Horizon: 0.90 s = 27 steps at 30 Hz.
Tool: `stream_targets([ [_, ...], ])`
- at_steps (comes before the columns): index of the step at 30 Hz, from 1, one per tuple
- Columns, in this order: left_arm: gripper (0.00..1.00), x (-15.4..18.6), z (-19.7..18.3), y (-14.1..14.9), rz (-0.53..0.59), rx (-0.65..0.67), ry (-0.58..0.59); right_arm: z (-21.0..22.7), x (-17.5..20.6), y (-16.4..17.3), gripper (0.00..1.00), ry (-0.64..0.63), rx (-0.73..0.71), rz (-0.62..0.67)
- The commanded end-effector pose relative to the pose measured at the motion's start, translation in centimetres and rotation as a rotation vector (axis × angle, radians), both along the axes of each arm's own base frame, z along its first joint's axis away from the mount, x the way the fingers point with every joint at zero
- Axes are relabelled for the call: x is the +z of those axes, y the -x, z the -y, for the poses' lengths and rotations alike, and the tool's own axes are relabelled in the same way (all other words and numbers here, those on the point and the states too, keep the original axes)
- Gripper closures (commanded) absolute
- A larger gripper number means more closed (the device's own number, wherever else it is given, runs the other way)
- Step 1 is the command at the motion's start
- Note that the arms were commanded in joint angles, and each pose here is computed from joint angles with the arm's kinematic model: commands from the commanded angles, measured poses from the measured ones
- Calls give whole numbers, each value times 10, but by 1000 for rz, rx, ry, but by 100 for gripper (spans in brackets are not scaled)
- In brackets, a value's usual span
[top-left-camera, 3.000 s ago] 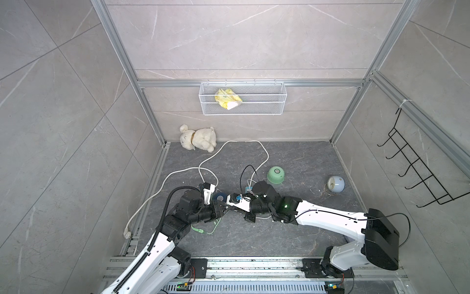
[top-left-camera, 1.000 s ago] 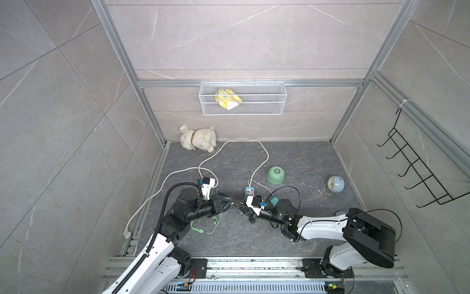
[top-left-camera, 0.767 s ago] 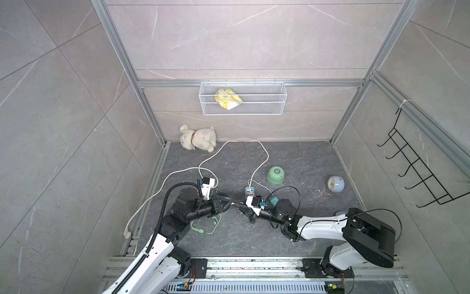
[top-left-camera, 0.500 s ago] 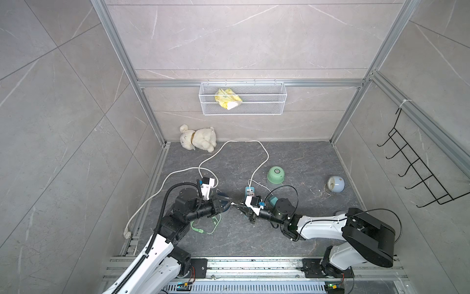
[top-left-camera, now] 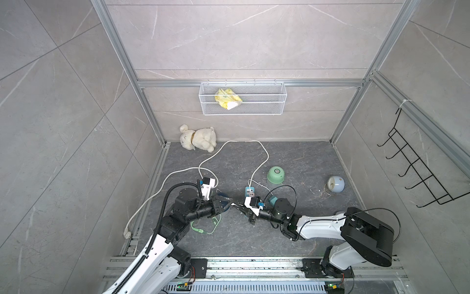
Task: Charge the cordless meat grinders
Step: Pick up the charging cable from the center of the board.
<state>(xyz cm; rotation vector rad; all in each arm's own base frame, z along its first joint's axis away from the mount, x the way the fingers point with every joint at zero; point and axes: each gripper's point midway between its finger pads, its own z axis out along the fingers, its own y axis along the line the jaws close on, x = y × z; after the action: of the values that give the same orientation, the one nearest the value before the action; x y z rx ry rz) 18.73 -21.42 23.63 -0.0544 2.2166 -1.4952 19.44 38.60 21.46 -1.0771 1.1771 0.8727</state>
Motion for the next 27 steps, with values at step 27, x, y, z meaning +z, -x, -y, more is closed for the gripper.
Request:
stream_targets([
  [27, 100, 4, 1, -1, 4, 0, 10, -3, 16, 1, 80, -45, 23, -5],
])
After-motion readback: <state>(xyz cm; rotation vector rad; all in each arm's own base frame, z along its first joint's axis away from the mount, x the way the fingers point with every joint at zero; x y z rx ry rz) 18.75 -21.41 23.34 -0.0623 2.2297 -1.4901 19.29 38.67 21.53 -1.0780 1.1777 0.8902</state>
